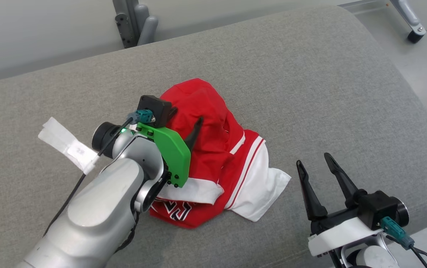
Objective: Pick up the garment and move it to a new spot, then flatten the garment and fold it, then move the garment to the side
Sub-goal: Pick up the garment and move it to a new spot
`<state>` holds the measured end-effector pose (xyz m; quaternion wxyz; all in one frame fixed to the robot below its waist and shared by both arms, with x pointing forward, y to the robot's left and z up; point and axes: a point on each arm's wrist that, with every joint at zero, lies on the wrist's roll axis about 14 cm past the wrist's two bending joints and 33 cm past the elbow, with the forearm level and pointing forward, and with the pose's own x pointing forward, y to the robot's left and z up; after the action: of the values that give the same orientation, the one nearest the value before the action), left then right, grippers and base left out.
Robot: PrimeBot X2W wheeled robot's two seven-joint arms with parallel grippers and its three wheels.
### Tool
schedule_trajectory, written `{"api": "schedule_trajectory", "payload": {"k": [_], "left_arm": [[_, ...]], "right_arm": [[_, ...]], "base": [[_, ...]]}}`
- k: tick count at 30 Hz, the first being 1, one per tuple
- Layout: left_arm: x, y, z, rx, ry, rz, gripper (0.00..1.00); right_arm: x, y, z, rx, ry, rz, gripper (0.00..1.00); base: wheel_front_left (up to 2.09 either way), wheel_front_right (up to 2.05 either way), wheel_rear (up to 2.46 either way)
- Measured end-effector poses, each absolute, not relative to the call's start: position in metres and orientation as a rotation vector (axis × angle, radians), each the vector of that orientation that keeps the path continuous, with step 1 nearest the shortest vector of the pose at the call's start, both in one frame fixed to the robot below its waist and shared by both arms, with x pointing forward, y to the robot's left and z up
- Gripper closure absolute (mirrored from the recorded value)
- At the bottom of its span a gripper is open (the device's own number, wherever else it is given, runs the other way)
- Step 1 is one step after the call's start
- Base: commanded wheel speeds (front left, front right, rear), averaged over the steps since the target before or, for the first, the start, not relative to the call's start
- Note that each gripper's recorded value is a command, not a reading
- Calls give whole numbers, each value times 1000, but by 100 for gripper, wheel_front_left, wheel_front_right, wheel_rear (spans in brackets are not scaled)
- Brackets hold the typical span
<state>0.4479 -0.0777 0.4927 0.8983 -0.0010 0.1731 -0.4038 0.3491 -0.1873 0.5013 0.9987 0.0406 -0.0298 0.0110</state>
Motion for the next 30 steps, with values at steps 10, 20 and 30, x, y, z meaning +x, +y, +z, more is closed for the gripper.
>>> {"api": "schedule_trajectory", "payload": {"k": [10,20,30], "left_arm": [[452,-88,485,19,375,-893,100],[467,-78,635,-236,-24,-897,100],[486,19,717,-189,-216,-699,100]], "right_arm": [[344,-201,499,87,-51,-26,0],[352,-188,496,98,-48,21,0],[354,-178,501,107,-64,52,0]], "base": [[0,0,0],[0,0,0],[0,0,0]]}}
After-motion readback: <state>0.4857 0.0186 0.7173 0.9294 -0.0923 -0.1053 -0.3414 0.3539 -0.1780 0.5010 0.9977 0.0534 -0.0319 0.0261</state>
